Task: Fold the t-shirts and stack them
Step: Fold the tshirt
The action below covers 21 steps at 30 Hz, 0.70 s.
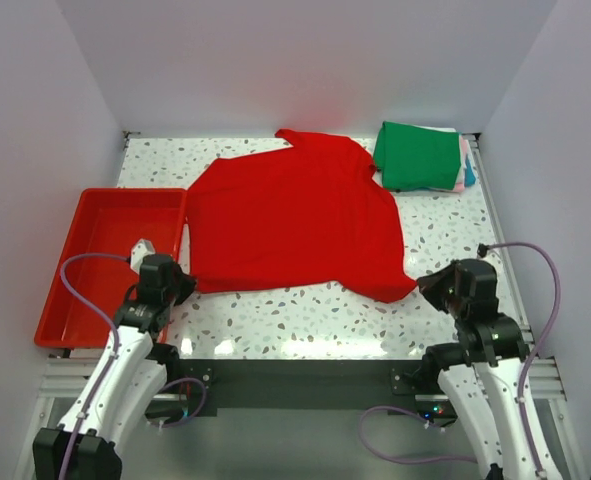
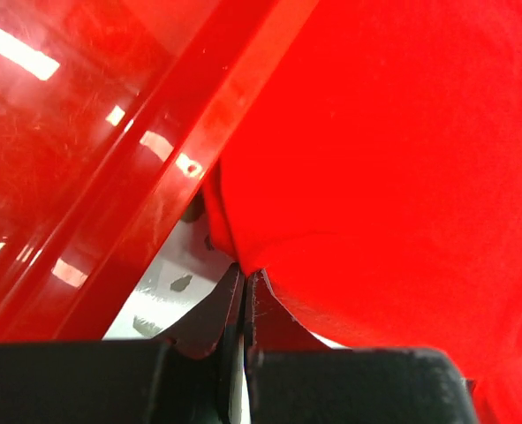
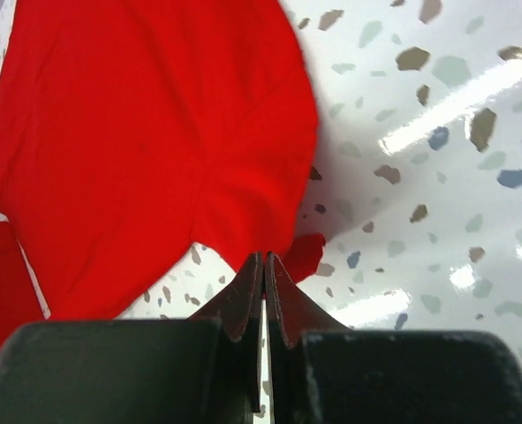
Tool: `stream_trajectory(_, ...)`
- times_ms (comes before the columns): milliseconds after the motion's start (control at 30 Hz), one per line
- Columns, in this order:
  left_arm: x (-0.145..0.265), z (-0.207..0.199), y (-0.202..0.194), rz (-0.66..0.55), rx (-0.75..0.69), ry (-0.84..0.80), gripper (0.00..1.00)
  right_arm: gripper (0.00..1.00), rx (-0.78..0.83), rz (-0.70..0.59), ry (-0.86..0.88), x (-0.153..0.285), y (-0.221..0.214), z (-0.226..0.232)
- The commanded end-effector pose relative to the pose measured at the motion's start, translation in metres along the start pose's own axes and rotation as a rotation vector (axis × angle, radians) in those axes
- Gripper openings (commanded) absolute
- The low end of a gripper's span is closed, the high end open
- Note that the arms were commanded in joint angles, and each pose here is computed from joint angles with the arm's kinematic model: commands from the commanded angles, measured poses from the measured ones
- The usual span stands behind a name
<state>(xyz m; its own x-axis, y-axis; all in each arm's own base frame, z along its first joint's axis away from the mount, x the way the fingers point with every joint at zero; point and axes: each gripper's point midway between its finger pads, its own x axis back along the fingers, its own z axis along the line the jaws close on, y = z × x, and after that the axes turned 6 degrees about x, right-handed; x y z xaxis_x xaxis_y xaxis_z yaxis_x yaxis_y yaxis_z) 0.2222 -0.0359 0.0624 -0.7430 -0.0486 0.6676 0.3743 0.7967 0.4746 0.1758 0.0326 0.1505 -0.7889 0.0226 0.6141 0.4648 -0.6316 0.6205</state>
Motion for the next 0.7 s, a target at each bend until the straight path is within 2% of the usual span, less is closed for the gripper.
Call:
stream_trajectory(0,0.006,-0.032,0.035,-0.107,0.03,-0.04,0.0,0.0,0.023,-0.055,0.136,-0.006,0.035,0.049)
stream_trajectory(167,-0.009,-0.064,0.053,-0.111,0.012,-0.043,0.0,0.0,0.076,-0.042,0.133,-0.049,0.071,0.09)
stream_trajectory(400,-0.036,-0.08,0.071,-0.105,0.026,-0.005,0.0,0.0,0.106,-0.091,0.159,-0.093,0.129,0.149)
stream_trajectory(667,-0.062,-0.09,0.085,-0.079,0.048,0.018,0.0,0.0,0.117,-0.048,0.151,-0.159,0.145,0.18)
